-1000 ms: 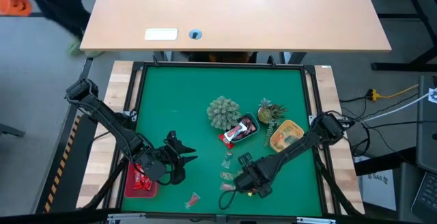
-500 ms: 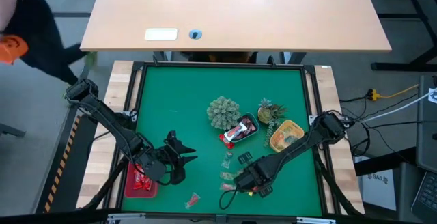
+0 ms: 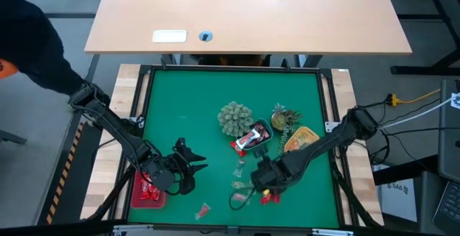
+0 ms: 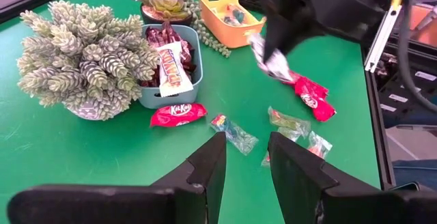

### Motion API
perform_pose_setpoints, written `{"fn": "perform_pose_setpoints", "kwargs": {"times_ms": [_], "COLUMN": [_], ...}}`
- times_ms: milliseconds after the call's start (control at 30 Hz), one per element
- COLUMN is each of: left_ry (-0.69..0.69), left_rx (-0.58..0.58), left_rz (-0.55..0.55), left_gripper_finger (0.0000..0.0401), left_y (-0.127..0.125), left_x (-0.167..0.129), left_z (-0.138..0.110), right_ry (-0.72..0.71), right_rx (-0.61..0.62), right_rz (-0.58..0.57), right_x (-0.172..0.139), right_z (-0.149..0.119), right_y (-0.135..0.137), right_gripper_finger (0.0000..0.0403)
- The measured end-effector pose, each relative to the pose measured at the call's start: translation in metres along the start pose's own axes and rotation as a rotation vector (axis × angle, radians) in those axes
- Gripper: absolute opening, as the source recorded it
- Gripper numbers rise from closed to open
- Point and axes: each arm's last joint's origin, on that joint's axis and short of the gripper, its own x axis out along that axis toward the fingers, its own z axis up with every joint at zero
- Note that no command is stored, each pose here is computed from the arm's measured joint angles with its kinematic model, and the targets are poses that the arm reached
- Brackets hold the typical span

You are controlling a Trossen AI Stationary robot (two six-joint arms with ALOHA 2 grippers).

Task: Organize candy in baskets
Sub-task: Put the white chocolate into the blue bin

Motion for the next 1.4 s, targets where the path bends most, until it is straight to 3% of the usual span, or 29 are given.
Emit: {"fn": "perform_pose_setpoints", "kwargs": {"times_ms": [300,500,700,1233,1400], "left_ry": [0.0,0.0,0.0,0.0,0.0], "left_rx": [0.0,0.0,0.0,0.0,0.0], "left_rz": [0.001,0.001,0.001,0.001,0.001], "left_gripper_finger": [0.0107,0.0107,0.0107,0.0107,0.0107], "left_y": [0.0,0.0,0.0,0.0,0.0], "left_x": [0.0,0.0,0.0,0.0,0.0], "left_z": [0.0,0.0,0.0,0.0,0.0], "right_ry": [0.04,0.082,0.082,0.075,0.075], "right_rx": [0.036,0.135,0.229,0.271,0.271], "right_rz": [-0.179,-0.2,-0.115,-0.071,-0.071], "right_x": [0.005,0.013,0.018,0.019,0.019], "right_z": [-0.008,-0.02,-0.032,-0.037,-0.037], "right_y": [-0.063,-0.108,-0.136,-0.149,-0.149], "right_gripper_finger": [0.0047,0.0047,0.0047,0.0047,0.0085]}}
